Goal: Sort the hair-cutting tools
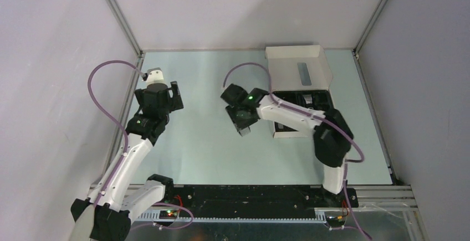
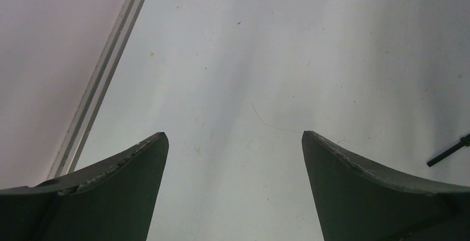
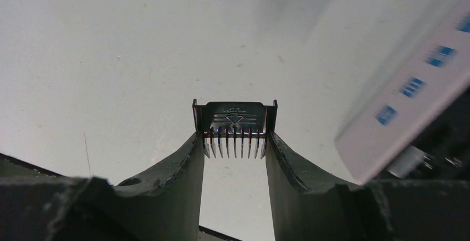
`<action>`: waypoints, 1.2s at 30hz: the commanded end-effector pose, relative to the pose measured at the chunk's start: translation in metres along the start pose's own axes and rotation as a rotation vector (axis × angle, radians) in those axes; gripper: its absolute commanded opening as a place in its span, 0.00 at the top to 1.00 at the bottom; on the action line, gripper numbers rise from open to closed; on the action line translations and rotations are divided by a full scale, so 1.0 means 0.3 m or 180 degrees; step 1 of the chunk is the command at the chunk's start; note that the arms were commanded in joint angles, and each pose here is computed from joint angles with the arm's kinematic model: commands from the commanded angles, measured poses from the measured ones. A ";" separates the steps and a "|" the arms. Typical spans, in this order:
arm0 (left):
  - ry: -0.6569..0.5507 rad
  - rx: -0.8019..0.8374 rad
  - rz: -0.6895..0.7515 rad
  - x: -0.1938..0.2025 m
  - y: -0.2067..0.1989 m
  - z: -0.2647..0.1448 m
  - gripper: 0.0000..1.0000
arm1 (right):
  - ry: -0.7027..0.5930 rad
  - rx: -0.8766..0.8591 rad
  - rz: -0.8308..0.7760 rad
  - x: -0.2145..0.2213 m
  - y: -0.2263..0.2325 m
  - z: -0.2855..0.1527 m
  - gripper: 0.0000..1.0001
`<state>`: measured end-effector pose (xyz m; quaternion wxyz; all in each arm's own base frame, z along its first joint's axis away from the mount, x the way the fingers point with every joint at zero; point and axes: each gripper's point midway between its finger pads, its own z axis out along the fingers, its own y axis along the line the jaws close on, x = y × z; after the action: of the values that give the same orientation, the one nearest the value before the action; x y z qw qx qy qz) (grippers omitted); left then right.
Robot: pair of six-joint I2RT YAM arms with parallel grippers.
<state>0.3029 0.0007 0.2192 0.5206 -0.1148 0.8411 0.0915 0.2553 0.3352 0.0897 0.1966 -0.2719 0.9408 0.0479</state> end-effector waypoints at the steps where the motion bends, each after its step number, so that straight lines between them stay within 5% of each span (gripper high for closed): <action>1: -0.0092 -0.0017 -0.0011 -0.026 0.003 0.007 0.03 | -0.0238 0.0087 0.0294 -0.020 -0.149 -0.159 0.64; 17: -0.0059 -0.0016 0.0007 -0.019 -0.001 0.014 0.03 | -0.0148 0.0733 0.1221 0.190 -0.664 -0.190 0.64; 36: -0.0045 -0.0003 0.0017 -0.016 -0.004 0.017 0.03 | 0.0028 0.0738 0.1228 0.271 -0.789 -0.026 0.65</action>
<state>0.3055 0.0001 0.2154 0.5157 -0.1122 0.8442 0.0937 0.3102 0.0883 0.0768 0.2068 -0.0486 0.9765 -0.0369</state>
